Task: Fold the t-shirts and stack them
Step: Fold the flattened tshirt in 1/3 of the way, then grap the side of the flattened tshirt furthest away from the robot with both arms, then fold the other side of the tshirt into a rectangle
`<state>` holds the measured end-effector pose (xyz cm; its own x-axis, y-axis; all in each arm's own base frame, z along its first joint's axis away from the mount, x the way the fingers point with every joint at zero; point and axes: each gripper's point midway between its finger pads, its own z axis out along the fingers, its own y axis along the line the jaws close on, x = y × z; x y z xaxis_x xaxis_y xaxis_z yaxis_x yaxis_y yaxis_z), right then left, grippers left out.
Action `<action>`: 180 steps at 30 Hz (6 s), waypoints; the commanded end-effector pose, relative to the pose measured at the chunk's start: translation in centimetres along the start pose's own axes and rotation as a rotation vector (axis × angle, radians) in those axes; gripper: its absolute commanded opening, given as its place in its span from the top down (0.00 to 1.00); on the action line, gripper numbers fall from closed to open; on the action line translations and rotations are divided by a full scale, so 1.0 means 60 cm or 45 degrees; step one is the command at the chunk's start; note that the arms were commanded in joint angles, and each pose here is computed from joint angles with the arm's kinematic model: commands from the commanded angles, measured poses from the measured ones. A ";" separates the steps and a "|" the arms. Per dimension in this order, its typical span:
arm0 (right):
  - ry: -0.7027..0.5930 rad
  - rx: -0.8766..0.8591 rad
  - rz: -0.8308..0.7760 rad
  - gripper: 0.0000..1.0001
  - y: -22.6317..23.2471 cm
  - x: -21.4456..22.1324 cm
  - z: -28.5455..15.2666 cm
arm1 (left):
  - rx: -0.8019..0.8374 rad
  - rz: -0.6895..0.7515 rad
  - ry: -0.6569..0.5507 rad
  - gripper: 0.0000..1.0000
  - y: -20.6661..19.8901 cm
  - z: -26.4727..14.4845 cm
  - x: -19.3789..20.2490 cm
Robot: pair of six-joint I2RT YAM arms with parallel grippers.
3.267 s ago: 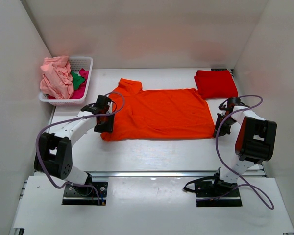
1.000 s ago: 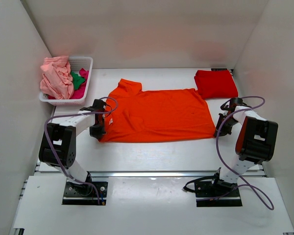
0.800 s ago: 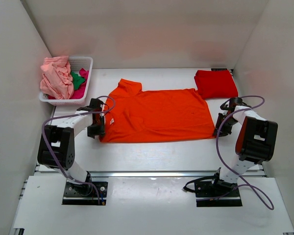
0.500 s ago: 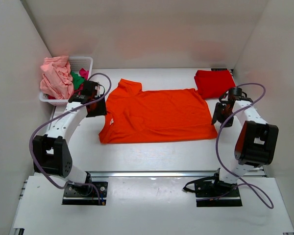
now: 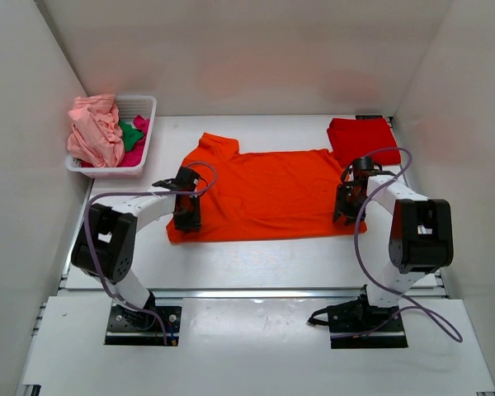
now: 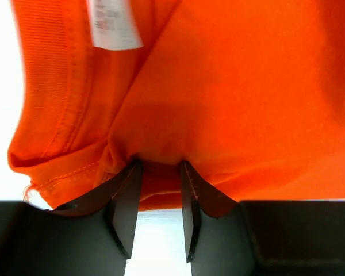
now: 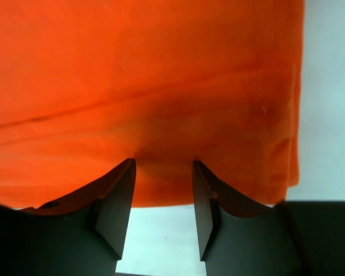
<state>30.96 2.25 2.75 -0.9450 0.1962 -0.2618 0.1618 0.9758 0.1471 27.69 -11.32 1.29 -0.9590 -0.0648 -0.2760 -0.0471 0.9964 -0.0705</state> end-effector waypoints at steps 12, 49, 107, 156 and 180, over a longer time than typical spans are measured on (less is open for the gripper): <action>0.150 0.026 0.045 0.58 0.016 0.115 0.002 | -0.228 -0.039 0.109 0.54 0.088 -0.014 0.085; -0.415 -0.036 0.067 0.51 0.026 -0.244 -0.060 | 0.020 -0.171 -0.692 0.43 -0.003 -0.033 -0.605; -0.319 0.013 0.177 0.58 0.033 -0.320 0.090 | 0.192 -0.019 -0.699 1.00 -0.080 -0.107 -0.513; -0.544 -0.235 -0.082 1.00 0.035 -0.248 -0.062 | 0.134 -0.134 -0.645 1.00 0.065 -0.203 -0.110; -0.426 -0.281 -0.166 1.00 0.007 -0.117 -0.075 | 0.176 -0.180 -0.549 1.00 0.072 -0.186 -0.006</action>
<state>36.57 0.88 7.63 -0.8286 0.1516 -0.5390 -0.0167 0.9555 0.2944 25.62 -6.20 11.98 -0.7361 -0.2340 -0.6351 -0.1000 0.9656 -0.2399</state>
